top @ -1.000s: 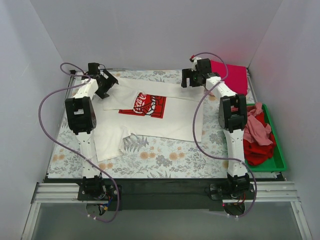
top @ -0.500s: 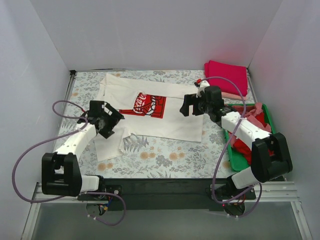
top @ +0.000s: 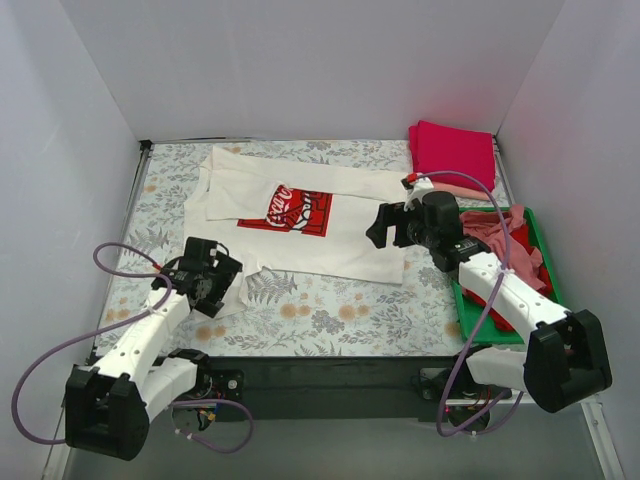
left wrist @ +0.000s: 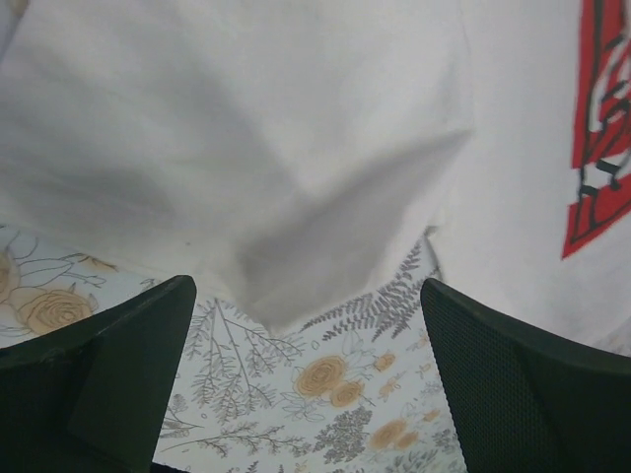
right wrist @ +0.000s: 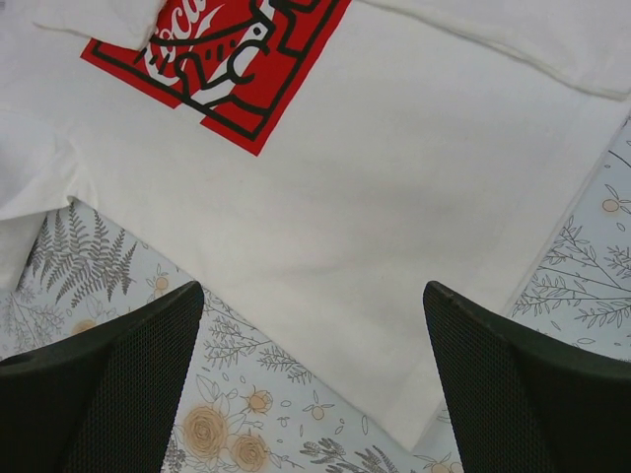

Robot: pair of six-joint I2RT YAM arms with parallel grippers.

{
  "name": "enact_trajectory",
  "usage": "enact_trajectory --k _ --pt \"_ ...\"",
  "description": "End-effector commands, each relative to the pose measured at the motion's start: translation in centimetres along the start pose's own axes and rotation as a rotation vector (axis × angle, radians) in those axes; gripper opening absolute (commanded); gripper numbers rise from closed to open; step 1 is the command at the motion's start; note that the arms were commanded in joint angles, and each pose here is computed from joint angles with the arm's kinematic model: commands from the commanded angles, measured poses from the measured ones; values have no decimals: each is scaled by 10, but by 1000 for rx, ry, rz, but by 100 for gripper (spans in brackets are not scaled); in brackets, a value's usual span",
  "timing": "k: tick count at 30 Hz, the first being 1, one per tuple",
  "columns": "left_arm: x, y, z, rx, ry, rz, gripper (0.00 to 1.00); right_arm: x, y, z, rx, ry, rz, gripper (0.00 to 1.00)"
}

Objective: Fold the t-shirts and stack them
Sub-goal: Fold the tshirt

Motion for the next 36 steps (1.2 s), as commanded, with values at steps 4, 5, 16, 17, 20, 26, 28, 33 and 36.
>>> enact_trajectory --k 4,5,16,17,20,26,28,33,36 --pt "13 1 53 -89 -246 -49 98 -11 1 -2 -18 24 -37 98" --pt "14 0 54 -103 -243 -59 98 -12 1 0 -23 13 -39 99" --pt "29 -8 76 -159 -312 -149 70 -19 3 5 -36 -16 -46 98" --pt "32 -9 77 -158 -316 -162 63 -19 2 5 -38 -17 -49 98" --pt "37 -10 76 -156 -320 -157 51 -20 2 5 -40 -13 -52 98" --pt "40 -10 84 -149 -350 -165 18 -20 3 2 -39 1 -51 98" --pt "39 -12 84 -152 -341 -176 2 -20 2 1 -34 10 -52 98" --pt "34 -18 69 -143 -267 -187 0 -22 16 -2 1 29 -1 98" --pt "28 -25 57 -146 -221 -209 0 -23 42 -10 64 82 84 98"
Point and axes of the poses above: each gripper's point midway between its finger pads, its own x axis out along the fingers, its own z axis along the line the jaws close on, y = z × x, the point moved 1 cm from there along -x, back along the fingers, and after that the axes turned 4 degrees about -x, right-handed, at the moved point
